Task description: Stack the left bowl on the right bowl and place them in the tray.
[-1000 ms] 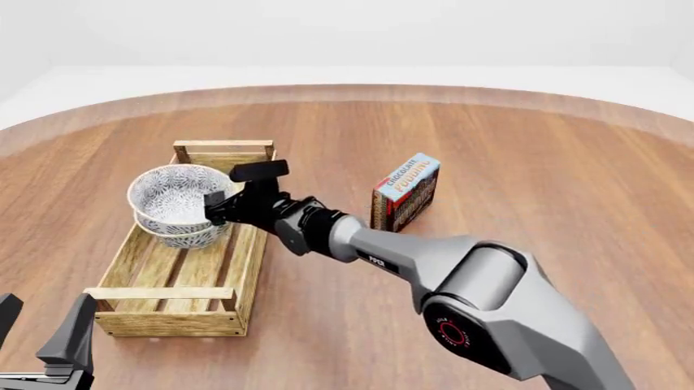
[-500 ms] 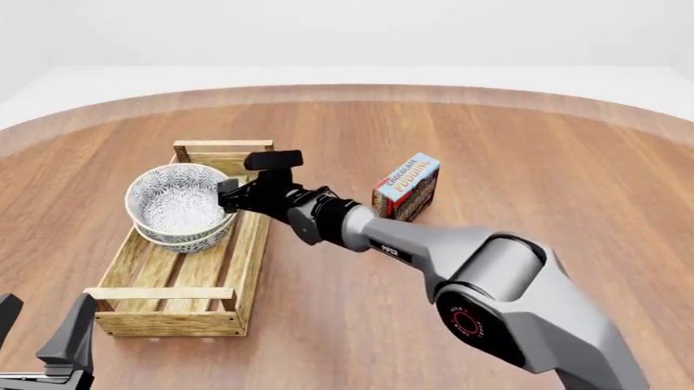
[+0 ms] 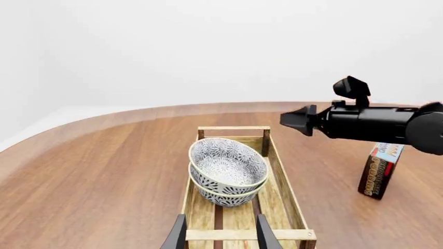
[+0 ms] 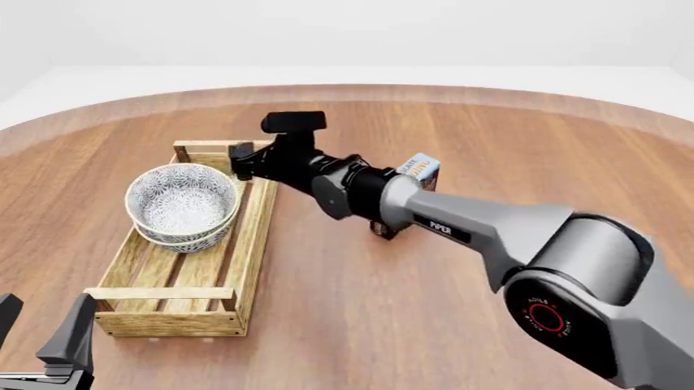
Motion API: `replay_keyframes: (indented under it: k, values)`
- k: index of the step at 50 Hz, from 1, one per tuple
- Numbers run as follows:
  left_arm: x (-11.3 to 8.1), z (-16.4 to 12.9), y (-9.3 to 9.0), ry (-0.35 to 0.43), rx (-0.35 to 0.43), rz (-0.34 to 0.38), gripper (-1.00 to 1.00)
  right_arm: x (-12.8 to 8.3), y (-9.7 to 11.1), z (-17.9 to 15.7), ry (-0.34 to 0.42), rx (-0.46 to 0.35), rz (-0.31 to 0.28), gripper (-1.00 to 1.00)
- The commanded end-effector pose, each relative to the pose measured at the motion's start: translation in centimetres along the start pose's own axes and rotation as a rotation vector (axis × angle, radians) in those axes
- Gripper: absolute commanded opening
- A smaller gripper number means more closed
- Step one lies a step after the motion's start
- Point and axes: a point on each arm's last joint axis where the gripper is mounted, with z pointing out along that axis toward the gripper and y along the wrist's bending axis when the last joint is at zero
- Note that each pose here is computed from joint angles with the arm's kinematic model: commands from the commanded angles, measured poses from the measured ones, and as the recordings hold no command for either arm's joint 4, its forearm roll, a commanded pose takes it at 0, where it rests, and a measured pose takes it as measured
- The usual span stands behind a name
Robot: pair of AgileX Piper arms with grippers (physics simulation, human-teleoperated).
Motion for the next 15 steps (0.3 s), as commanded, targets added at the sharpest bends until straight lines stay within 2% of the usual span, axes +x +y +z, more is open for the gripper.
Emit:
replay_keyframes:
  k: [1, 15]
  values:
    - [0.0, 0.0, 0.0, 0.0, 0.0, 0.0, 1.0, -2.5, 0.4, -4.2, -0.055, -0.009, -0.021, 1.0]
    - [0.0, 0.0, 0.0, 0.0, 0.0, 0.0, 1.0, -3.5, 0.5, -8.5, -0.11, -0.02, -0.019, 1.0]
